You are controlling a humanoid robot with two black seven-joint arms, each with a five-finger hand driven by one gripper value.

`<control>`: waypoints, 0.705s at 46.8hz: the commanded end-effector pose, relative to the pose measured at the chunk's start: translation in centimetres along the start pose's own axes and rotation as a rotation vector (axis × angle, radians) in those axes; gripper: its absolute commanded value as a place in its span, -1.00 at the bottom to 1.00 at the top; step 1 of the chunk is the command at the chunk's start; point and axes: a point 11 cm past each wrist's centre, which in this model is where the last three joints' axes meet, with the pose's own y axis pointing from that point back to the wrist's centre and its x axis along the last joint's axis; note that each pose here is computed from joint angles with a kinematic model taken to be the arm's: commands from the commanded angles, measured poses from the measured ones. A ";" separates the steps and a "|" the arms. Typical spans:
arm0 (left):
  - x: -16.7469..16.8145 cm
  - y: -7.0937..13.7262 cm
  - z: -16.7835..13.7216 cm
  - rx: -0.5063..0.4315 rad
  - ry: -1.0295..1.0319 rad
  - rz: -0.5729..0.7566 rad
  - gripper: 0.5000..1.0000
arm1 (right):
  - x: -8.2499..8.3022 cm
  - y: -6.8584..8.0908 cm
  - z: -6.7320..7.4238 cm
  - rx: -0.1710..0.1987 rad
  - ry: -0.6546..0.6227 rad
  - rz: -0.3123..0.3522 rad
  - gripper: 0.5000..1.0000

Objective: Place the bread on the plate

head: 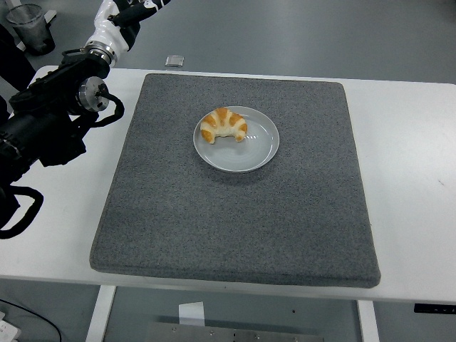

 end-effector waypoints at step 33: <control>1.4 2.2 -6.1 -0.025 0.446 0.284 1.00 | -0.3 0.0 0.0 0.002 -0.018 -0.017 0.73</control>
